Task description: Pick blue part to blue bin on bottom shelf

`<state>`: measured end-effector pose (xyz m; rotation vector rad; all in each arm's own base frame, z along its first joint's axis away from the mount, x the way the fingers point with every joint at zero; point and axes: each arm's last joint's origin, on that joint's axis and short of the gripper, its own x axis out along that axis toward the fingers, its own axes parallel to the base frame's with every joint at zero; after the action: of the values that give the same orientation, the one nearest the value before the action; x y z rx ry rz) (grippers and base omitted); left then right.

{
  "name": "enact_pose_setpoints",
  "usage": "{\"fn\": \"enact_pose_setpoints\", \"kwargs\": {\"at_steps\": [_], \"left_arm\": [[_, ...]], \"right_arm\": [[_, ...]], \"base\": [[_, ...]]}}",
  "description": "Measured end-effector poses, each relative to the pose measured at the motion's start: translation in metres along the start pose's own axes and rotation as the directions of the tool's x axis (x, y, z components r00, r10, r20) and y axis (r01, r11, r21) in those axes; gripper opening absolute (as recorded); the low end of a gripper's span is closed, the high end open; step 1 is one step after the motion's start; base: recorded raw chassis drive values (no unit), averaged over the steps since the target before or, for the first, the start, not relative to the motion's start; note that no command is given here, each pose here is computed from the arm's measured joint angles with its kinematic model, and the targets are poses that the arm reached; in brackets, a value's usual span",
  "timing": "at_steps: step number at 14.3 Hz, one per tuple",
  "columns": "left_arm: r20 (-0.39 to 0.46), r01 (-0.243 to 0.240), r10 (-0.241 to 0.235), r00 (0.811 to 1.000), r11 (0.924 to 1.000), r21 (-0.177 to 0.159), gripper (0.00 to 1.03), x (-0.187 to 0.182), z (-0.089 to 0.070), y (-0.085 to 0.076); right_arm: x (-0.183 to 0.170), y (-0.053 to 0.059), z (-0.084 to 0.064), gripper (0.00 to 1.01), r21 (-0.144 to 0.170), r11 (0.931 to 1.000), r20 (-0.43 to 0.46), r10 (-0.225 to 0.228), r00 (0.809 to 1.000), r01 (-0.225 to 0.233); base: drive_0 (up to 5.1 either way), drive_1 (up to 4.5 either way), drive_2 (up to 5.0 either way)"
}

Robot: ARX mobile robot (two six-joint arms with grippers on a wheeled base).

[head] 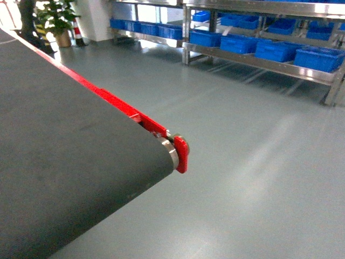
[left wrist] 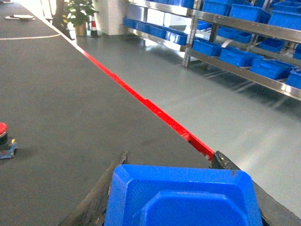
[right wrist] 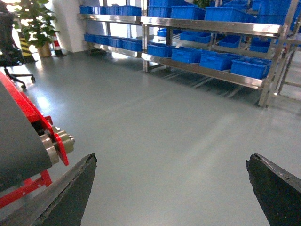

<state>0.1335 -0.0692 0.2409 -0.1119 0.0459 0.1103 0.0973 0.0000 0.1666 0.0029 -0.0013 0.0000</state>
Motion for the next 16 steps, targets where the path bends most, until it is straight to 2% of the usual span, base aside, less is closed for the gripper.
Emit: {"fn": "enact_pose_setpoints", "kwargs": {"at_steps": [16], "left_arm": [[-0.001, 0.002, -0.002, 1.0, 1.0, 0.001, 0.44, -0.0001, -0.0001, -0.0003]], "right_arm": [[0.0, 0.0, 0.0001, 0.98, 0.0, 1.0, 0.0, 0.0, 1.0, 0.0]], "base": [[-1.6, -1.62, -1.6]]}}
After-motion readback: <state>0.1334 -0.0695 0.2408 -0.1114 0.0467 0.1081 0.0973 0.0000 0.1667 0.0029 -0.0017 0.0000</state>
